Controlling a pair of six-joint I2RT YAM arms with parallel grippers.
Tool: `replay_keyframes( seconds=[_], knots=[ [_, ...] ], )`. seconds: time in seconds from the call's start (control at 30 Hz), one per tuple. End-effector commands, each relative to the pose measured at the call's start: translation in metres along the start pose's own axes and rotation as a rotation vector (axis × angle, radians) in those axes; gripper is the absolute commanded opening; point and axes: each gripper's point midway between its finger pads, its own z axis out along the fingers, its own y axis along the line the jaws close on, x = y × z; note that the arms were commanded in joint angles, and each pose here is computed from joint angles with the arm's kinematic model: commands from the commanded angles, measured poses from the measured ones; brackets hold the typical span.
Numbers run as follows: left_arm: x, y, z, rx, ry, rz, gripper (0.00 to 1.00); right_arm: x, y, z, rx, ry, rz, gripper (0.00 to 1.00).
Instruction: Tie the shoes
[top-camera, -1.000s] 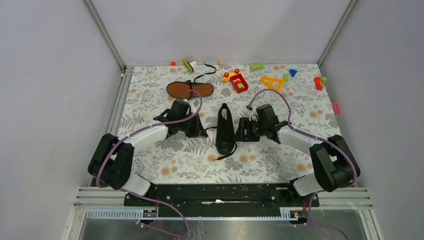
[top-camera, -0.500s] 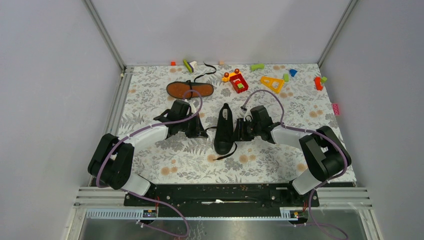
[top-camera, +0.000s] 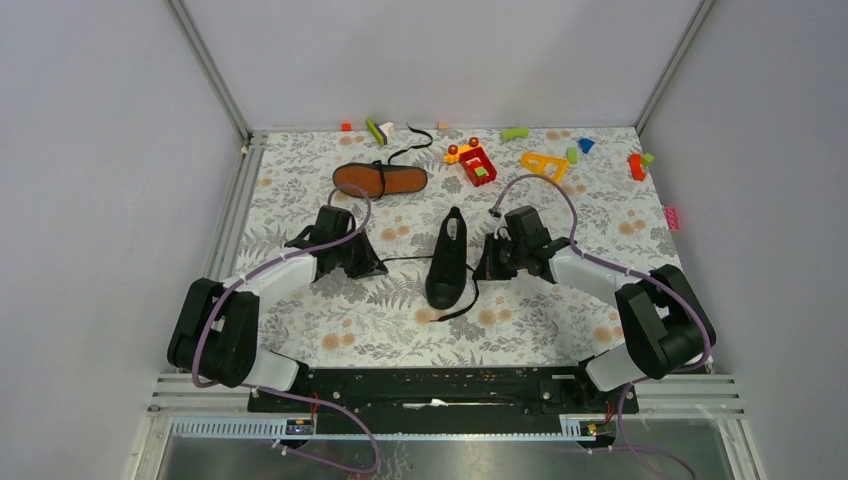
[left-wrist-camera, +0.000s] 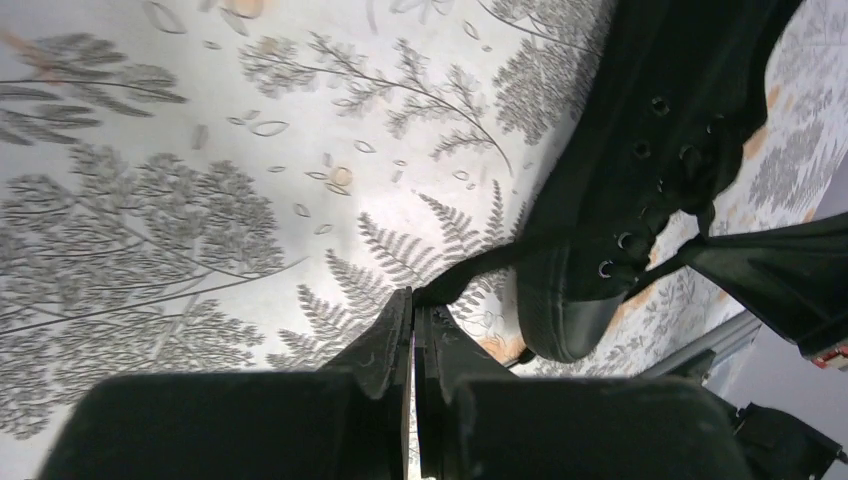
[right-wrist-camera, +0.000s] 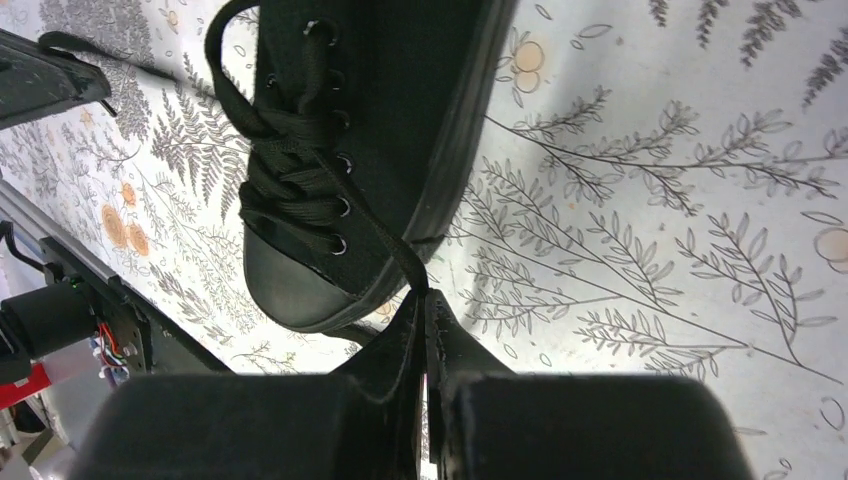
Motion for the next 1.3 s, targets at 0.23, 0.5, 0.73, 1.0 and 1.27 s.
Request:
replay_keyframes(
  seconds=[0.23, 0.5, 0.73, 1.0, 1.27],
  knots=[
    [0.004, 0.007, 0.005, 0.027, -0.021, -0.032, 0.0, -0.011, 0.036, -0.015, -0.153, 0.045, 0.069, 0.1],
    [0.017, -0.01, 0.003, 0.058, -0.008, 0.014, 0.0, -0.003, 0.035, -0.003, -0.182, 0.027, 0.065, 0.55],
    [0.021, -0.007, -0.001, 0.046, -0.004, 0.024, 0.0, 0.017, 0.004, 0.016, -0.027, 0.043, -0.009, 0.63],
    [0.026, -0.005, -0.002, 0.035, 0.008, 0.036, 0.0, 0.033, -0.017, 0.024, 0.164, 0.084, -0.097, 0.46],
    [0.036, -0.004, -0.003, 0.025, 0.026, 0.057, 0.0, 0.021, -0.011, 0.018, 0.18, 0.06, -0.144, 0.05]
  ],
)
